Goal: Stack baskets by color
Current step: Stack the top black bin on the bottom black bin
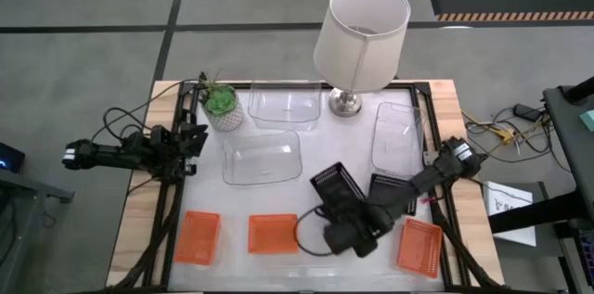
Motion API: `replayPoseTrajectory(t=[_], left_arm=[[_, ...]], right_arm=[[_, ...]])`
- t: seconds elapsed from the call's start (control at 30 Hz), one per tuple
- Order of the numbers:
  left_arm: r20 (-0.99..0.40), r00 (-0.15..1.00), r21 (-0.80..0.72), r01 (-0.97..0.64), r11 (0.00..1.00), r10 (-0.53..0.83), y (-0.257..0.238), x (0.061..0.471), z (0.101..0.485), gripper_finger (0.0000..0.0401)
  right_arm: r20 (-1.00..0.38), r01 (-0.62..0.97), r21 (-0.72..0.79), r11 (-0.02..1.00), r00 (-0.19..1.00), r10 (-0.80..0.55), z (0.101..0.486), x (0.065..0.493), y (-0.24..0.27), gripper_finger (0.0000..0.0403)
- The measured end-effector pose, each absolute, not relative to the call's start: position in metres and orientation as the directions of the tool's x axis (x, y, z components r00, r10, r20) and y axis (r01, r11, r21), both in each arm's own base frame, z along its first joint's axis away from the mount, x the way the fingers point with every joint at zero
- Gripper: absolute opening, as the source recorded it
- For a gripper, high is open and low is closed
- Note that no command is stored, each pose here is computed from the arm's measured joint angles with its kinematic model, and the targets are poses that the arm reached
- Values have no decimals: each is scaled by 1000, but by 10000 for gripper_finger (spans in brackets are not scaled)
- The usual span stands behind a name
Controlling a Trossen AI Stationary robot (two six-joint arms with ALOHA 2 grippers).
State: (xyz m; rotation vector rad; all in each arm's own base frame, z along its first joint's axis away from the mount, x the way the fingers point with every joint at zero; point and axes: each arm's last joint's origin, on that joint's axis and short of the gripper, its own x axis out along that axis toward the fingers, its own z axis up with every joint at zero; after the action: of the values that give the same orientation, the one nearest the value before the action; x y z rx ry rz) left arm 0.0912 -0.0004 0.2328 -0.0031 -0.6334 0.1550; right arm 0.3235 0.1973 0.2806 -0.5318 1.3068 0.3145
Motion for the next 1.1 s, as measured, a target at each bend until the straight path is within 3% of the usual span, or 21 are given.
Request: replayPoseTrajectory(t=[0.4,0.77,1.1], left_arm=[[590,795,-51,-143,988,145,0,91,233,86],[590,795,-51,-143,988,145,0,91,233,86],[589,795,-51,-143,988,145,0,91,233,86]], right_arm=[[-884,-506,-395,766,436,-168,274,287,256,9],[-890,-504,-405,763,407,-204,231,271,262,9],[-895,-479,-392,786,395,-206,226,270,260,9]])
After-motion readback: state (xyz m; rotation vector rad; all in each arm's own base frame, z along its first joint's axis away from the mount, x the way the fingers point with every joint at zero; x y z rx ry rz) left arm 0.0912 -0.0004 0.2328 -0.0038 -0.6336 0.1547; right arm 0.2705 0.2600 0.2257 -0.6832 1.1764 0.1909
